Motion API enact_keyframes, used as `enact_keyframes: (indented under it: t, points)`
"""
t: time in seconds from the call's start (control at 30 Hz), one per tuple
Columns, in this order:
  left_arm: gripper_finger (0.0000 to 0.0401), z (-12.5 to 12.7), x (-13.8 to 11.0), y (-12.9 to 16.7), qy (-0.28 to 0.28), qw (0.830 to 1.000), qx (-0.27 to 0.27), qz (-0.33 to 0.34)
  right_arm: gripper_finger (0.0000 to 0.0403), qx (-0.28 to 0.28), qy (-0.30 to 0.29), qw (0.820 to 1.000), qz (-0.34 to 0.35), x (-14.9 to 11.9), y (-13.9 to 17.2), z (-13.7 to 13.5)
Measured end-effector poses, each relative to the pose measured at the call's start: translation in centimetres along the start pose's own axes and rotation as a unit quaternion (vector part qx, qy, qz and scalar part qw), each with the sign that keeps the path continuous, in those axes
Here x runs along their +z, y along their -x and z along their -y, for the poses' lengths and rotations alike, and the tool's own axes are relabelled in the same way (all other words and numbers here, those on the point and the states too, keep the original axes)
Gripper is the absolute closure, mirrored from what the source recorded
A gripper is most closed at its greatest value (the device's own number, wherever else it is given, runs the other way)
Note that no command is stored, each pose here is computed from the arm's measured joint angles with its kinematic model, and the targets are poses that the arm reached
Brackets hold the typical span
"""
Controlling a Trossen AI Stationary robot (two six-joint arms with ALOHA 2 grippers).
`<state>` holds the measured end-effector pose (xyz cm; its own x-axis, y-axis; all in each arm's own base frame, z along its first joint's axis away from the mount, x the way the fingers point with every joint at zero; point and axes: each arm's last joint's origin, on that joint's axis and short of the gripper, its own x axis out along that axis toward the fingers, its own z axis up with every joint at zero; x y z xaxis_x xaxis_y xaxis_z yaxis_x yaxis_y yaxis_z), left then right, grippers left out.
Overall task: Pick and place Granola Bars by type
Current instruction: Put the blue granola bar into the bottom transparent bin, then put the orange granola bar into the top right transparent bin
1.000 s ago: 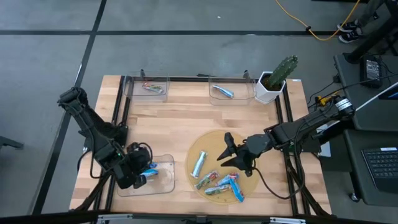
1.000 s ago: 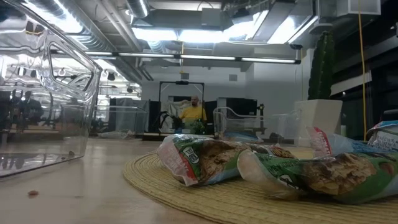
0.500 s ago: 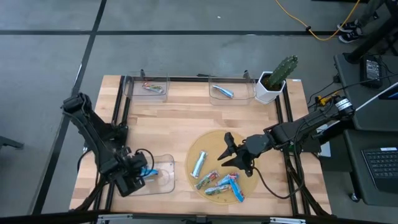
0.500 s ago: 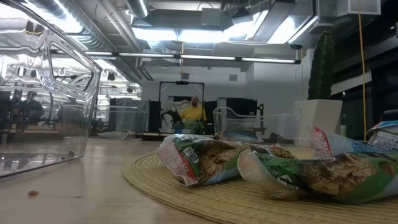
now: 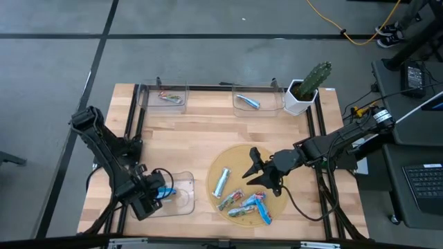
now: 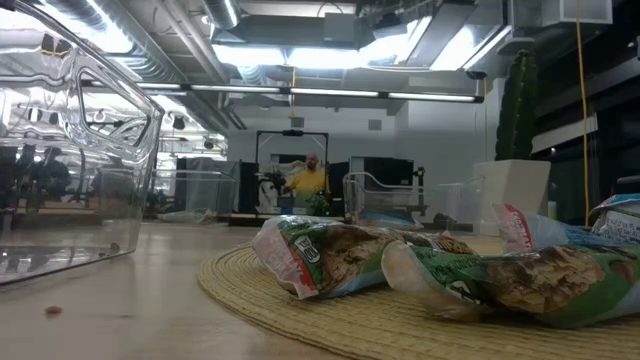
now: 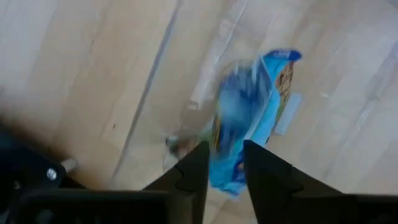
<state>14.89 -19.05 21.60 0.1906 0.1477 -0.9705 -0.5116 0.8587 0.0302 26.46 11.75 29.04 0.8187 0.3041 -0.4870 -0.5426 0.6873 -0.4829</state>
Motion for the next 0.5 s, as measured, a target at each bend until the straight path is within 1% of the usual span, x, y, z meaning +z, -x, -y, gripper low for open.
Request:
enact_keyframes:
  t: [0.1, 0.3, 0.4, 0.5]
  points:
    - [0.0278, -0.1, -0.1, 0.2, 0.000, 1.000, -0.007, -0.020, 0.0268, 0.000, 0.000, 1.000, 0.000, 0.0, 0.0, 0.0]
    - [0.0222, -0.6, 0.1, 1.1, 0.010, 0.999, -0.028, -0.021, 0.0268, 0.001, 0.000, 1.000, -0.001, 0.0, 0.0, 0.0]
    - [0.0207, -1.0, 0.2, 1.6, 0.018, 0.999, -0.039, -0.007, 0.0268, 0.004, 0.001, 1.000, -0.006, -0.1, 0.0, -0.1]
    - [0.0202, -1.0, 0.5, 1.9, 0.022, 0.998, -0.052, 0.022, 0.0268, 0.012, -0.002, 1.000, -0.020, -0.4, 0.0, -0.2]
